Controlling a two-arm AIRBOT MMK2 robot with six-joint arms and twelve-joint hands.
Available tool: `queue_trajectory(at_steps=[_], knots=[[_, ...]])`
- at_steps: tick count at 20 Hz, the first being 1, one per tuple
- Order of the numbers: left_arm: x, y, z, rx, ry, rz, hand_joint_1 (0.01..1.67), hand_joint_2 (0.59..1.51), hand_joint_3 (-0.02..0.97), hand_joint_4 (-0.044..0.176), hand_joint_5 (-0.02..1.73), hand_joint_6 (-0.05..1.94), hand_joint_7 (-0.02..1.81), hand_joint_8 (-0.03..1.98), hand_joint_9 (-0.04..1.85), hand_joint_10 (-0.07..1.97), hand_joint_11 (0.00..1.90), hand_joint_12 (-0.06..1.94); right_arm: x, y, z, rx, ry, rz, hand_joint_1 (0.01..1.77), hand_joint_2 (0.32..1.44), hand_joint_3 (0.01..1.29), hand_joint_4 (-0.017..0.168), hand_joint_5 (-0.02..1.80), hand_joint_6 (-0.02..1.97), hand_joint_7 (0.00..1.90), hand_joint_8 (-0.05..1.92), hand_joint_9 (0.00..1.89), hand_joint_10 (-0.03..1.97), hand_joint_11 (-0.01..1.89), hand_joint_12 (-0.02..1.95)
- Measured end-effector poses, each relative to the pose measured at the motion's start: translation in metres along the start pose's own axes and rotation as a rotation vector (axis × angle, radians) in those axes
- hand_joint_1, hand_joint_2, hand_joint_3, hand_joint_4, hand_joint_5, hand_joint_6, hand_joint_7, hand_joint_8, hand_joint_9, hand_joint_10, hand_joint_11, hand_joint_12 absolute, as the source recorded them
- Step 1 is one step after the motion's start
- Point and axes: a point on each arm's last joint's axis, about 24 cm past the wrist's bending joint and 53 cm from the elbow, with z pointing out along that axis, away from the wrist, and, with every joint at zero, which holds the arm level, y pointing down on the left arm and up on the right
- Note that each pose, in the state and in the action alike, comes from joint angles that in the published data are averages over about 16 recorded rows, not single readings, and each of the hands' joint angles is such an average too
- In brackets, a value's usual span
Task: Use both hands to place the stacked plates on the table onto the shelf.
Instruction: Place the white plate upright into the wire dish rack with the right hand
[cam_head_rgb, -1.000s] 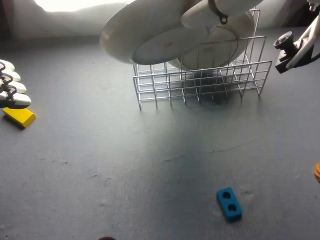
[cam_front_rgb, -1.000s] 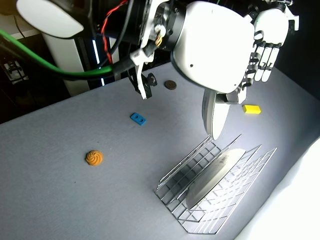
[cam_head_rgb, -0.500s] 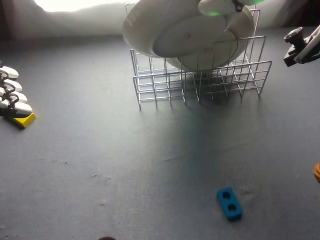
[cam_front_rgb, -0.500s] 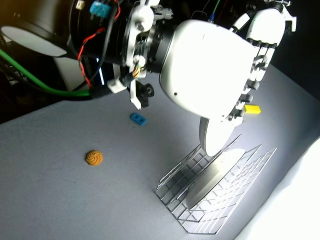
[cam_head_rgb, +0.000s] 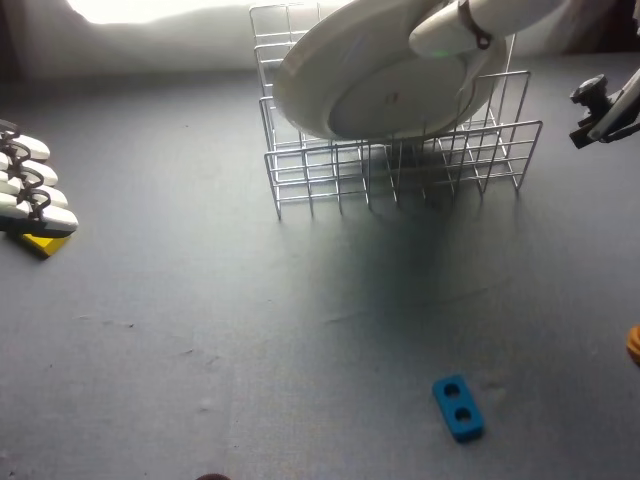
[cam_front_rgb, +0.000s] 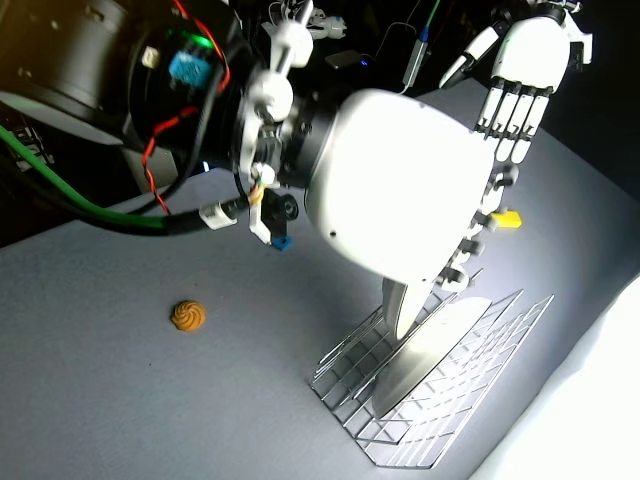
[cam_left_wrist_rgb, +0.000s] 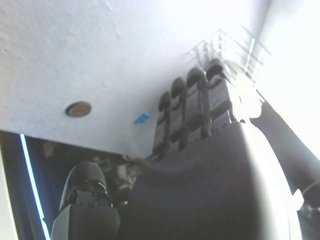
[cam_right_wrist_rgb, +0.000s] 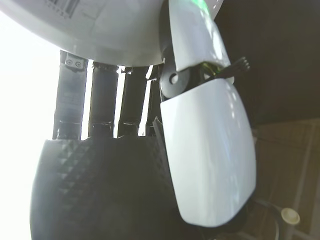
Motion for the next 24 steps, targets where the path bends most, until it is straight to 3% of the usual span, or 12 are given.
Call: queue_trajectory(at_steps=[13,24], knots=[[0.000,-0.008,0.003,0.018,0.004,-0.001,0.02,1.096,0.017,-0.001,0.10,0.01,0.13,0.01,0.09,0.01,0.02,0.03,0.007,-0.023,0.030,0.039,0.013,-0.061,1.37,0.98,0.02,-0.012,0.95,0.74,1.08,0.70,1.01,1.11,0.75,1.20],[0.000,-0.008,0.004,0.021,0.006,-0.001,0.02,1.098,0.017,-0.001,0.10,0.01,0.13,0.01,0.10,0.01,0.03,0.01,0.008,-0.044,0.040,0.070,0.009,-0.104,1.36,0.98,0.01,-0.014,0.92,0.76,1.04,0.74,1.00,1.17,0.76,1.26]])
